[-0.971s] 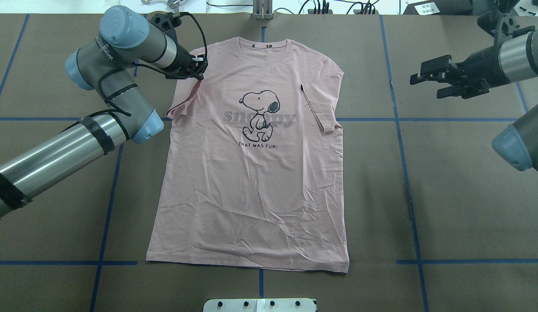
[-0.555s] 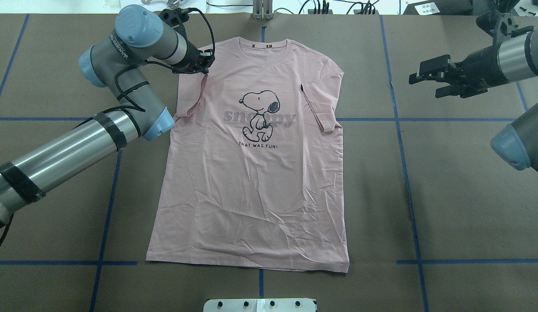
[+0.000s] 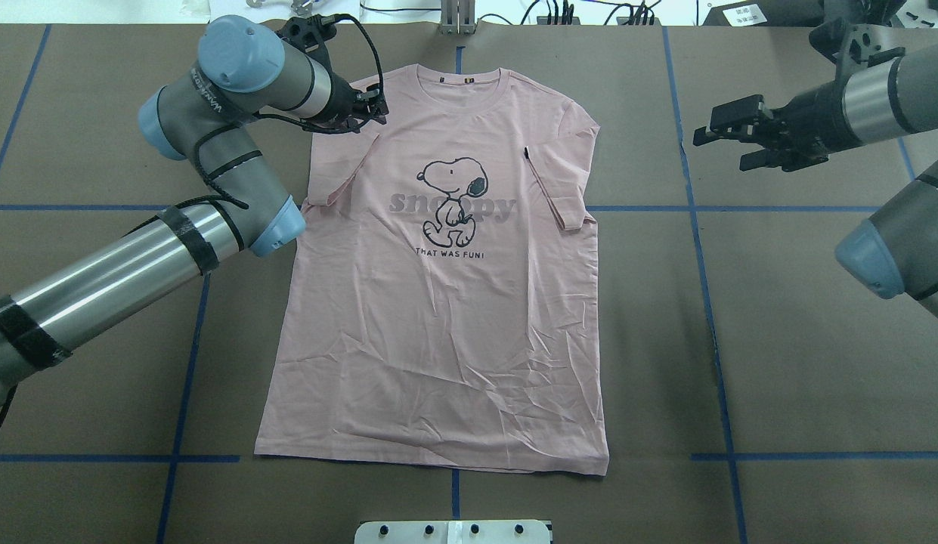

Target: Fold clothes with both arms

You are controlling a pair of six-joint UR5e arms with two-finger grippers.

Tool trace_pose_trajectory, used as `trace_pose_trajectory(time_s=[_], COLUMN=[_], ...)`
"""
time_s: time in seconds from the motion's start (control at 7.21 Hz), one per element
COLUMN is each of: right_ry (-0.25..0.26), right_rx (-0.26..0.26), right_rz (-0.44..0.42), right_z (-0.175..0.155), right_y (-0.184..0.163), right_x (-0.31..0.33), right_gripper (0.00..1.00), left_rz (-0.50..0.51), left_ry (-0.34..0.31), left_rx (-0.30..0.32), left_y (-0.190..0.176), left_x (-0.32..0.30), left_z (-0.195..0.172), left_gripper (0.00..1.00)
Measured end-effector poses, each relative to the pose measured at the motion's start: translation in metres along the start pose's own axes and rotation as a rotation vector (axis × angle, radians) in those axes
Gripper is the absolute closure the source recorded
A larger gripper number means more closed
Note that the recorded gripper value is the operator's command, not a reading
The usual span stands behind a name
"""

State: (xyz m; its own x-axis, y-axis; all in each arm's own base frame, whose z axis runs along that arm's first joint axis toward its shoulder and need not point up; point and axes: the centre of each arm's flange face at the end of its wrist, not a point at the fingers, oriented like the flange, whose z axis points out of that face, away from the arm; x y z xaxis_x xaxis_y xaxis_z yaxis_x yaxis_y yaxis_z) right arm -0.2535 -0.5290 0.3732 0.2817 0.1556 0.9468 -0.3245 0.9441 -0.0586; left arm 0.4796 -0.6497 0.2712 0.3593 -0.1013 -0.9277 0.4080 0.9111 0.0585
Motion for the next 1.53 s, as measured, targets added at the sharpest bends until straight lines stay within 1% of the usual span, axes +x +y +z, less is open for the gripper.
trace_pose_trajectory(time_s=[0.14,0.28,0.42,0.55,0.69,0.83,0.97,1.11,1.25,1.39,1.53], right_ry=[-0.002,-0.003,0.008,0.051,0.124,0.189,0.249,0.308,0.342,0.353,0.36], right_rx=[0.001,-0.003,-0.009,-0.008,0.005,0.022,0.049,0.073,0.094,0.121,0.14], right_rz=[0.081,0.169,0.244,0.278,0.276,0.287,0.312,0.322,0.342,0.356,0.36], right_z=[0.025,0.048,0.067,0.081,0.09,0.095,0.098,0.096,0.095,0.096,0.1], right_y=[0.028,0.065,0.108,0.158,0.217,0.273,0.321,0.356,0.386,0.409,0.423], right_x=[-0.02,-0.037,-0.048,-0.058,-0.065,-0.067,-0.067,-0.068,-0.067,-0.064,-0.06], right_gripper=[0.01,0.02,0.07,0.11,0.16,0.18,0.19,0.21,0.21,0.23,0.27], left_rz=[-0.009,-0.004,-0.003,-0.011,-0.018,-0.022,-0.025,-0.027,-0.029,-0.029,-0.029], left_ry=[0.064,0.117,0.152,0.169,0.175,0.178,0.174,0.166,0.161,0.158,0.155], left_rx=[0.0,-0.005,-0.023,-0.048,-0.06,-0.064,-0.066,-0.067,-0.067,-0.067,-0.066], left_y=[0.02,0.043,0.062,0.075,0.08,0.082,0.082,0.082,0.082,0.081,0.081], left_x=[0.002,-0.005,-0.011,-0.016,-0.018,-0.02,-0.023,-0.026,-0.028,-0.029,-0.03], left_z=[-0.033,-0.067,-0.093,-0.106,-0.11,-0.111,-0.108,-0.104,-0.102,-0.1,-0.099], left_gripper=[0.0,0.0,0.0,0.0,0.0,0.0,0.0,0.0,0.0,0.0,0.0])
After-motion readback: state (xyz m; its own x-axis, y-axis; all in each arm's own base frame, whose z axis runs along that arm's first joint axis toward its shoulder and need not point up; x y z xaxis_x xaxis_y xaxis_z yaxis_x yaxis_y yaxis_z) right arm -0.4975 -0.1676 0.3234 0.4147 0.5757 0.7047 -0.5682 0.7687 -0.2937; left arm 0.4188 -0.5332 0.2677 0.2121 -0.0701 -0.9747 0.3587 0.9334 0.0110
